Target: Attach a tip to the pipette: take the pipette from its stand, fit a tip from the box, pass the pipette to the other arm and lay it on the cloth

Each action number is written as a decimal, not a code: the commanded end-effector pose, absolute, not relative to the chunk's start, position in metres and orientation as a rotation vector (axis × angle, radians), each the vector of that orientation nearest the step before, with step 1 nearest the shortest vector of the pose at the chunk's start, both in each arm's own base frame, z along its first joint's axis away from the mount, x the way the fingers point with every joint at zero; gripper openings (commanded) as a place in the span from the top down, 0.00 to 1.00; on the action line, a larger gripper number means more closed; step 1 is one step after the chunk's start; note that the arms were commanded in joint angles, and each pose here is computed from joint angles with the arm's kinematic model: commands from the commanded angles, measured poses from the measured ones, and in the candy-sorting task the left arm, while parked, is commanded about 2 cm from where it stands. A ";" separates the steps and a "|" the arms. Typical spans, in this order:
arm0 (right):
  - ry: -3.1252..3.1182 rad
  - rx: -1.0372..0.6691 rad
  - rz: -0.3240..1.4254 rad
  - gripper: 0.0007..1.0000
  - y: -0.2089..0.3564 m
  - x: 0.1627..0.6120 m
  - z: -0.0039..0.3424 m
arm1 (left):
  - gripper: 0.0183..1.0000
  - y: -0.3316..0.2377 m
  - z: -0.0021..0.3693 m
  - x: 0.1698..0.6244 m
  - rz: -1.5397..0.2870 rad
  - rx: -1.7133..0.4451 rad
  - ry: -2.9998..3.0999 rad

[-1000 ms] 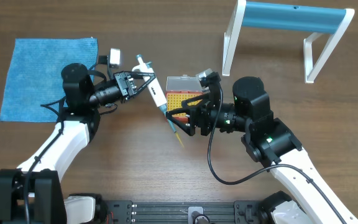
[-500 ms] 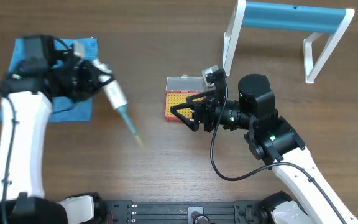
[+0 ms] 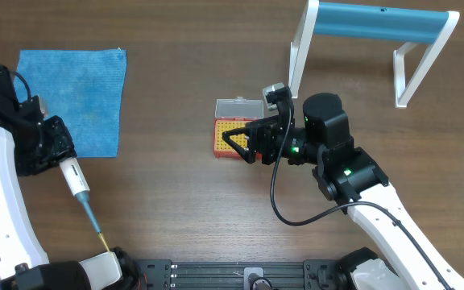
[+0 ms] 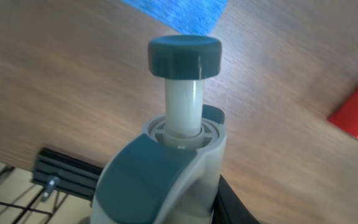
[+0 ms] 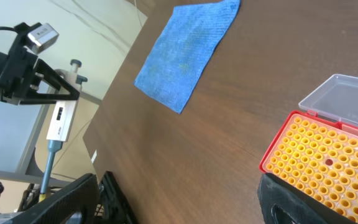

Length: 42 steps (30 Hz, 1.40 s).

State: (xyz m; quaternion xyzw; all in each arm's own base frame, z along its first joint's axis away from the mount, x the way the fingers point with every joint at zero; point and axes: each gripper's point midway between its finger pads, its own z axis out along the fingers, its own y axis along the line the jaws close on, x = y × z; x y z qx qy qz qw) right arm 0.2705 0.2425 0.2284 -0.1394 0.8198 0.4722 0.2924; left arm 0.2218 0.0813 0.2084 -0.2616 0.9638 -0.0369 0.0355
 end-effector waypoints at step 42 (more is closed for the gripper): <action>2.157 -0.095 0.749 0.17 0.178 0.308 0.230 | 0.99 0.210 0.016 0.490 0.241 -0.082 3.067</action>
